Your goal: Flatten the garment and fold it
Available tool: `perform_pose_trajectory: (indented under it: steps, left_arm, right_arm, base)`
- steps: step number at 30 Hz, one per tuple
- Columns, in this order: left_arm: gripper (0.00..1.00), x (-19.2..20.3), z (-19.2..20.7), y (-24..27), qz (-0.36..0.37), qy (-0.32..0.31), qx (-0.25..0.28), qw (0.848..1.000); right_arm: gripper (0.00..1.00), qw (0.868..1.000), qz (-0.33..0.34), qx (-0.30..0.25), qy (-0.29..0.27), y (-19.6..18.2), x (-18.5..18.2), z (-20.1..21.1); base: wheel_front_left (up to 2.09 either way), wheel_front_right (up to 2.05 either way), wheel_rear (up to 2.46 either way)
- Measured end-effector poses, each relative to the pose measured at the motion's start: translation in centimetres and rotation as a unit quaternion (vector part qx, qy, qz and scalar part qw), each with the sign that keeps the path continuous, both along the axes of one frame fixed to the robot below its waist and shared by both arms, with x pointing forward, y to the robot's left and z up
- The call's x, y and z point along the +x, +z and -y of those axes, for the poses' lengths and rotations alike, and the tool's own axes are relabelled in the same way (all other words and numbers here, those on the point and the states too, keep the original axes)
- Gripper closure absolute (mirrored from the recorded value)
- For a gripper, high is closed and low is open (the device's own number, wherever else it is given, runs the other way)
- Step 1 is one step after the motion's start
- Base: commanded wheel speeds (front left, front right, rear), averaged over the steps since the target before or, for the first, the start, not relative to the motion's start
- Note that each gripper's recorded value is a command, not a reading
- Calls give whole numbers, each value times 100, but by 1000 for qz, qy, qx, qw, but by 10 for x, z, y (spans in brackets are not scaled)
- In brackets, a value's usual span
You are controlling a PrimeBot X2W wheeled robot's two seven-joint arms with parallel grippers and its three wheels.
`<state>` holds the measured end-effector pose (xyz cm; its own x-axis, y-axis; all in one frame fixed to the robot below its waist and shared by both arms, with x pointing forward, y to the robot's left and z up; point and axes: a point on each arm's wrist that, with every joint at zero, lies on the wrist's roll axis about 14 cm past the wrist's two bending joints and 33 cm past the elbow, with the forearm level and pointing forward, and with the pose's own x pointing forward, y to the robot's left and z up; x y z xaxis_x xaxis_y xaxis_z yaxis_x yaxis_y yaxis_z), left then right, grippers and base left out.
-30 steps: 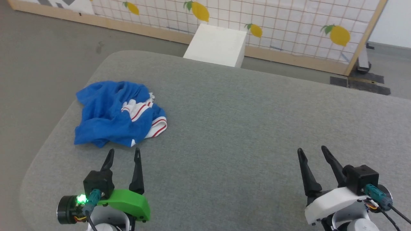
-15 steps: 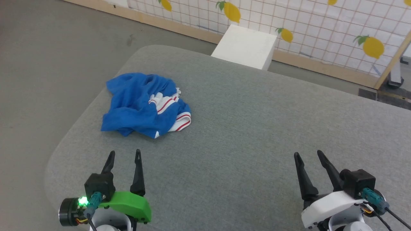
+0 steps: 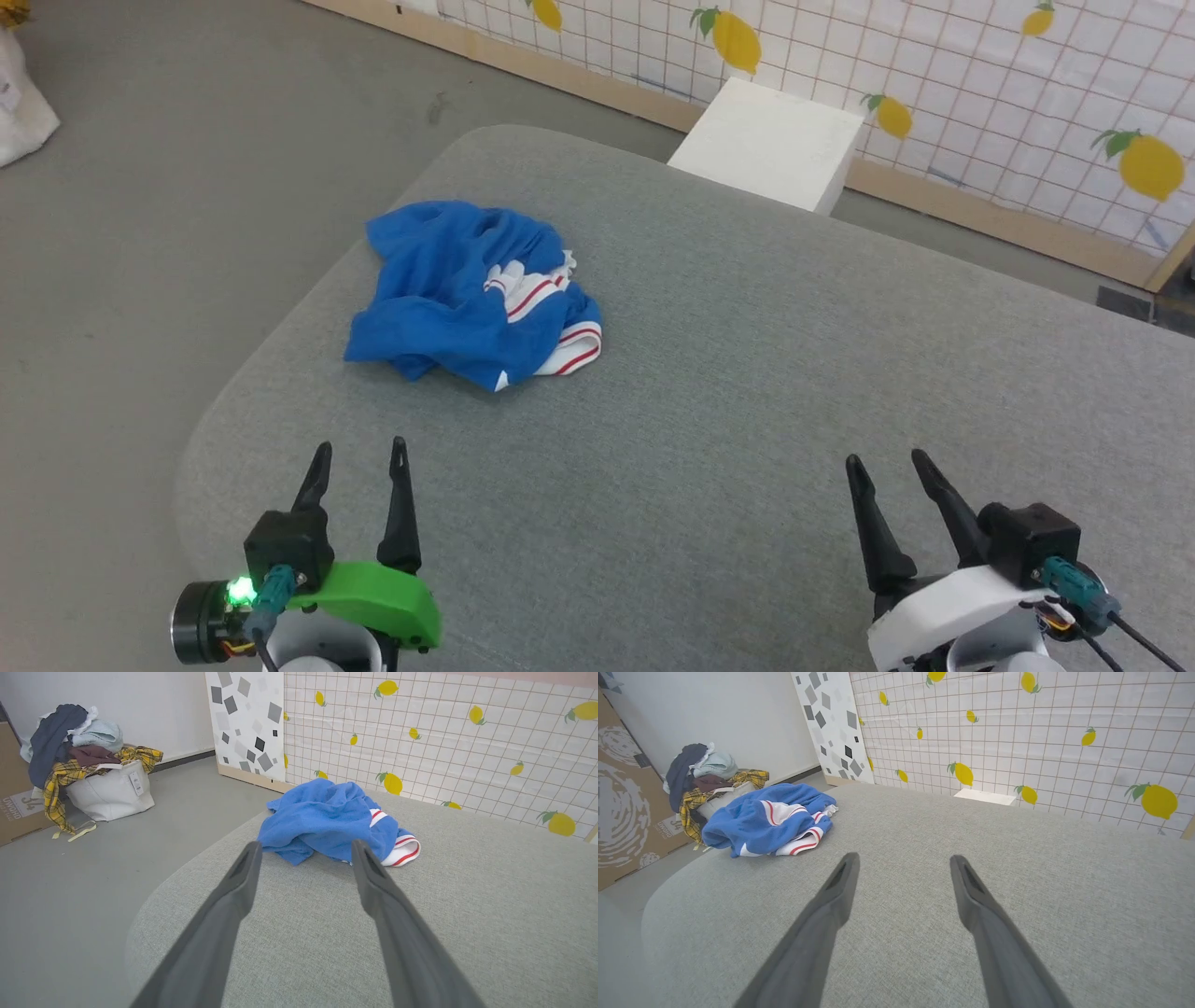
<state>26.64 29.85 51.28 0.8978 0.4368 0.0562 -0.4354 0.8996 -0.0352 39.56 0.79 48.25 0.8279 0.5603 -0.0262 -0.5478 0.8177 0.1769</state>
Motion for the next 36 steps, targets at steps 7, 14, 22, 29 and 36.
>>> perform_pose_trajectory:
  steps: [7,14,22,29,36]
  left_arm:
    - [0,-9,-6,0,6,16,-1,1000]
    - [0,-17,-11,1,12,28,1,1000]
    - [0,-26,-16,2,16,44,4,999]
    - [0,-34,-20,-1,17,58,2,998]
    - [0,-37,-21,-3,16,62,1,998]
  right_arm:
    - [0,1000,7,-8,14,0,-2,-9]
    - [0,1000,12,-8,26,3,-3,-18]
    - [0,999,14,-5,35,4,-3,-25]
    - [0,999,12,-3,44,2,-3,-32]
    - [0,999,9,-1,49,0,-3,-36]
  base:
    - [0,0,0]
    - [0,0,0]
    - [0,0,0]
    - [0,0,0]
    - [0,0,0]
